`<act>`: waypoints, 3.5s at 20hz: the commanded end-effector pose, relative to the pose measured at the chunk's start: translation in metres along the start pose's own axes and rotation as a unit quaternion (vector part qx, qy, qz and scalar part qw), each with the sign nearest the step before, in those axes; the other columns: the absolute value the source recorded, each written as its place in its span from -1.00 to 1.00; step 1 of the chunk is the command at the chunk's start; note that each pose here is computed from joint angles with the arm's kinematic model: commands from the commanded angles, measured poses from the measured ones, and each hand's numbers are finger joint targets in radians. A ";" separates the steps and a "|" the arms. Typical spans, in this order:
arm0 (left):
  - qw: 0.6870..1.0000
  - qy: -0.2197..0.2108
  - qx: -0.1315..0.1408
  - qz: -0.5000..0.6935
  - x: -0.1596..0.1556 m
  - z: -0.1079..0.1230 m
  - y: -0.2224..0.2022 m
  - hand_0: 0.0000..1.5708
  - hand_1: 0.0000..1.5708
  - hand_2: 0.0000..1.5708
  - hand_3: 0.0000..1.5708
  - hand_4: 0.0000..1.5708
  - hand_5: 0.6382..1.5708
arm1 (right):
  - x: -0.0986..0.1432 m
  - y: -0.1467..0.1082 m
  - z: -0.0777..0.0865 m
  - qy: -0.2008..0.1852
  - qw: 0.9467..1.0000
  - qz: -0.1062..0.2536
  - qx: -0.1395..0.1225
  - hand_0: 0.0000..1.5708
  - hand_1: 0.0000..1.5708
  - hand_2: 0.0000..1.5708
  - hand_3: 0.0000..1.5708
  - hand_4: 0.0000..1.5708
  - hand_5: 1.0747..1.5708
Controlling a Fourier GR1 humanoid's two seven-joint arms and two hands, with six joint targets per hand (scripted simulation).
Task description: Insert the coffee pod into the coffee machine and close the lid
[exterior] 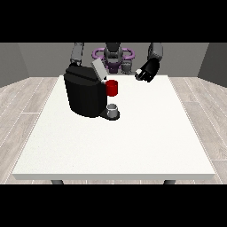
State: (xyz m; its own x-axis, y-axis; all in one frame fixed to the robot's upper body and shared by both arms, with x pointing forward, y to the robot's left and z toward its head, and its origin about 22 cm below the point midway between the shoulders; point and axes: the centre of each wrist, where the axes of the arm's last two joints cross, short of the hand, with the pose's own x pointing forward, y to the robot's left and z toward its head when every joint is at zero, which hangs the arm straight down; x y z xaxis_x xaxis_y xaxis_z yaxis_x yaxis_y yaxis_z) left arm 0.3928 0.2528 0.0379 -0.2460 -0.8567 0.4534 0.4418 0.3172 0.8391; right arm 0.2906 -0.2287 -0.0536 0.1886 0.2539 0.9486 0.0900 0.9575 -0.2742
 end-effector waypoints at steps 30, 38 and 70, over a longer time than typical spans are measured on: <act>0.987 -0.022 0.160 0.001 0.100 0.017 0.230 0.61 0.61 0.66 0.60 -0.41 1.00 | 0.106 -0.004 -0.034 -0.155 0.987 -0.028 0.007 -1.00 -1.00 -1.00 -1.00 -1.00 1.00; 0.988 -0.012 0.155 -0.015 0.088 0.013 0.221 0.50 0.50 0.58 0.55 -0.41 1.00 | 0.107 0.005 -0.027 -0.157 0.987 -0.015 0.011 -1.00 -1.00 -1.00 -1.00 -1.00 1.00; 0.979 -0.025 0.192 -0.057 0.096 0.002 0.214 0.56 0.56 0.58 0.47 -1.00 1.00 | 0.115 -0.008 -0.034 -0.170 0.985 -0.028 -0.017 -1.00 -1.00 -1.00 -1.00 -1.00 1.00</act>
State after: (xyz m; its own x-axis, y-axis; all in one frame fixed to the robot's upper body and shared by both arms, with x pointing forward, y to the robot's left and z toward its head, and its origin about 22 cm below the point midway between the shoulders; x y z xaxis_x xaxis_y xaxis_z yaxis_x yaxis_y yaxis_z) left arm 0.4613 0.2464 0.2786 -0.3163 -0.8572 0.4063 0.0759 0.4040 0.9116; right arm 0.3474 -0.2097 0.0556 -0.1462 0.2416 0.9593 0.1080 0.9678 -0.2273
